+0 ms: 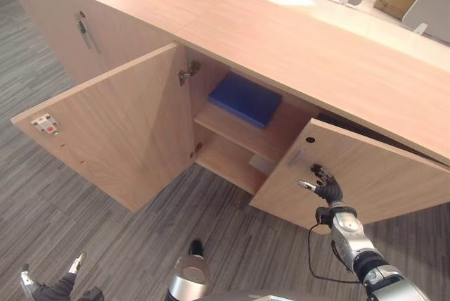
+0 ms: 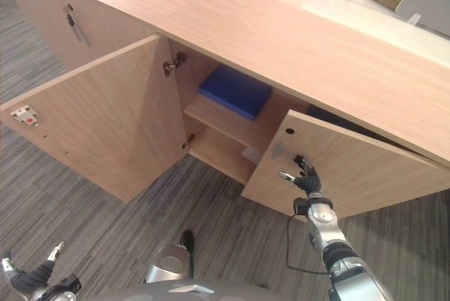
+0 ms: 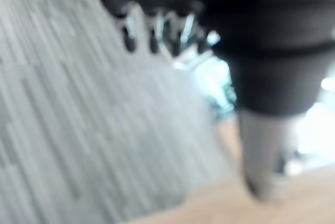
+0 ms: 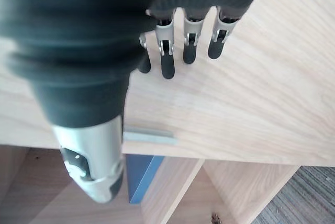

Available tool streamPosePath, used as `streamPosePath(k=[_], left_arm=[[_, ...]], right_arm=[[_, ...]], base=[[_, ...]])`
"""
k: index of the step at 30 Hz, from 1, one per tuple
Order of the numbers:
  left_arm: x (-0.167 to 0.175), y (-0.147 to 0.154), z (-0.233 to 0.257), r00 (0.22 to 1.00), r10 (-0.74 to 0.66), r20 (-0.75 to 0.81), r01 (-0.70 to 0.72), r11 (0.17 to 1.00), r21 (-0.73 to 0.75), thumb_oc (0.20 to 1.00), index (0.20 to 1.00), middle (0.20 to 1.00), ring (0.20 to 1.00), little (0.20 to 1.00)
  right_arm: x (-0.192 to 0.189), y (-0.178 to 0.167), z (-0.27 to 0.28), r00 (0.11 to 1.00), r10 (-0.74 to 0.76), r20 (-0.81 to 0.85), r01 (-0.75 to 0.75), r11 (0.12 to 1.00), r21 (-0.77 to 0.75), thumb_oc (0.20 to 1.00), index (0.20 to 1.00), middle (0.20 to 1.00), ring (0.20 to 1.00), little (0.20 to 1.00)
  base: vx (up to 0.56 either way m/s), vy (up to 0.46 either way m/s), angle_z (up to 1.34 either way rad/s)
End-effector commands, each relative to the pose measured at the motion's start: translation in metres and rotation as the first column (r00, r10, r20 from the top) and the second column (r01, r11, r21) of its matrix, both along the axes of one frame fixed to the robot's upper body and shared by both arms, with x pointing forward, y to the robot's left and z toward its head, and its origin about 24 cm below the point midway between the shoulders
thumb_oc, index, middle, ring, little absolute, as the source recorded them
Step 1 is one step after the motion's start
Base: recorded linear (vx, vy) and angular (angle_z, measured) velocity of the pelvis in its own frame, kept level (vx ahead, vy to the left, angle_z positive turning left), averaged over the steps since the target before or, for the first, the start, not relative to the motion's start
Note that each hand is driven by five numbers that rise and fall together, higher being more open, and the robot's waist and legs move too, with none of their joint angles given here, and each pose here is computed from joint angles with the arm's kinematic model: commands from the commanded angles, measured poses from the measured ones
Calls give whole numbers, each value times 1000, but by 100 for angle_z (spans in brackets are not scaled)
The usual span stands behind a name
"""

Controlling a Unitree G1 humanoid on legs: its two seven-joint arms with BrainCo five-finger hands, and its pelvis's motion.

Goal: Put the empty folder in the office cabinet

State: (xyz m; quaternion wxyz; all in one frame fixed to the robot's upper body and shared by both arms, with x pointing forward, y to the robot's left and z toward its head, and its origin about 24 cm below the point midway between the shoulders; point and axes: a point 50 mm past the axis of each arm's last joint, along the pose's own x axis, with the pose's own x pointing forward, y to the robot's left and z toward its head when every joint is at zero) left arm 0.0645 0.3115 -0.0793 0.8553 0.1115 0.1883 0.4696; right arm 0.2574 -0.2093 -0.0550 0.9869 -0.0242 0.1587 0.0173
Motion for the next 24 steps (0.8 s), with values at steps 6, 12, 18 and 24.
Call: streamPosePath(k=[6,12,18,24], left_arm=[[34,26,33,988,-42,149,26,994,106,1000,1000,1000,1000,1000],[42,32,53,973,-103,207,63,979,194,1000,1000,1000,1000,1000],[50,60,73,974,-133,185,85,965,248,1000,1000,1000,1000,1000],[58,99,95,984,-71,160,28,966,257,1000,1000,1000,1000,1000]], right_arm=[[18,-31,29,990,-76,119,80,996,-29,1000,1000,1000,1000,1000],[3,-26,19,995,-69,66,69,998,3,1000,1000,1000,1000,1000],[-18,-36,2,997,-72,-16,72,997,-11,1000,1000,1000,1000,1000],[-46,-40,-15,994,-69,-86,67,997,-32,1000,1000,1000,1000,1000]], base=[[29,147,0],[-6,101,-11],[-5,114,-13],[-22,123,-14]])
